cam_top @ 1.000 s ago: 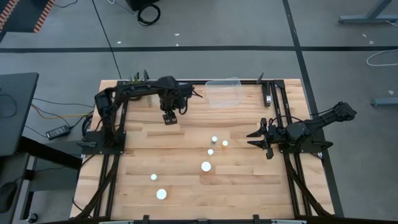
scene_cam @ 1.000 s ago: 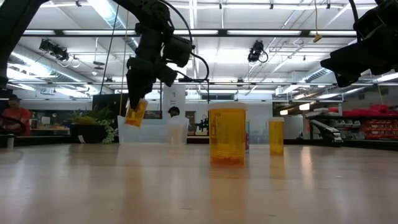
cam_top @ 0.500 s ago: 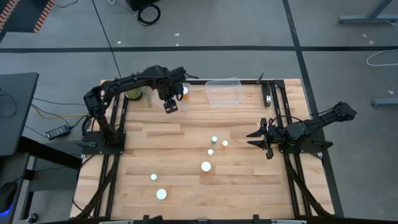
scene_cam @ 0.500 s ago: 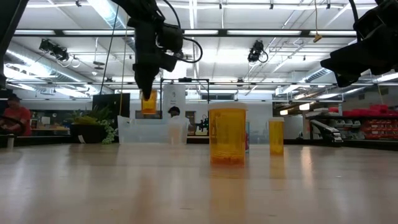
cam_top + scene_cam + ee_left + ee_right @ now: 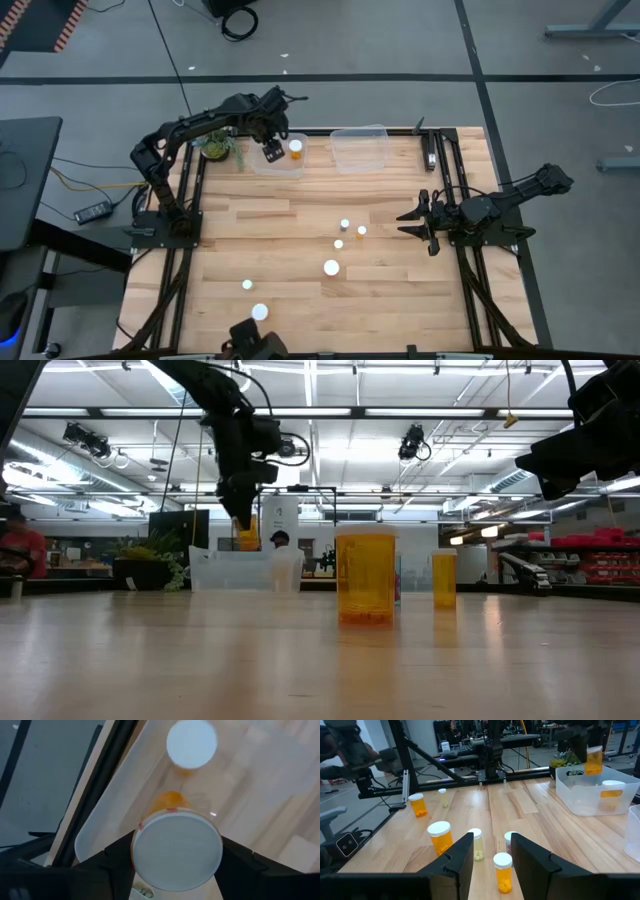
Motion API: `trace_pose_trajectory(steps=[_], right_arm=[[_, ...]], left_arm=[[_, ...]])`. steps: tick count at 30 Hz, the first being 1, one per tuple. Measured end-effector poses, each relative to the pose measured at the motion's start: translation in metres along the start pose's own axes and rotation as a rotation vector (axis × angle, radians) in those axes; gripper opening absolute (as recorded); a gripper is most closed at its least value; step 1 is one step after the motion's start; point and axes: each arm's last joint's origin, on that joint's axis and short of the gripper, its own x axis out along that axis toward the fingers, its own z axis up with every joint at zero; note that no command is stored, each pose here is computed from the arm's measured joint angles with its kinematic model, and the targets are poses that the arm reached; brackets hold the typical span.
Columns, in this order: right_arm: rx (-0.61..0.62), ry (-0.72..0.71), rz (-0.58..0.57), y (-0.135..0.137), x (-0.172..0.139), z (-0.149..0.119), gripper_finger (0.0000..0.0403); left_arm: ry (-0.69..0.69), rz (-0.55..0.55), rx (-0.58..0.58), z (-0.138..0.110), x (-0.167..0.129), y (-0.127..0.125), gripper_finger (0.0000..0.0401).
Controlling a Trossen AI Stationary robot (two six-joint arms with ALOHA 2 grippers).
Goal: Pick and place medicine bottles into bin by pill shape (circle, oval)
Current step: Put the top large orange pill bottle into the left bin
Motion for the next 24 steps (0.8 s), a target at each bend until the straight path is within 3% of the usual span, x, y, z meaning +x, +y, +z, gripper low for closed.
trace_pose_trajectory(steps=[11,17,24], right_arm=[[0.000,0.000,0.000,0.000,0.000,0.000,0.0138],[0.000,0.000,0.000,0.000,0.000,0.000,0.0138],[0.000,0.000,0.000,0.000,0.000,0.000,0.0138]], left_arm=[[-0.011,0.018,-0.071,-0.011,0.021,0.016,0.0223],[0.002,0.016,-0.121,-0.009,0.033,0.018,0.0238],[0.050,0.007,-0.122,-0.008,0.055,0.017,0.0225]])
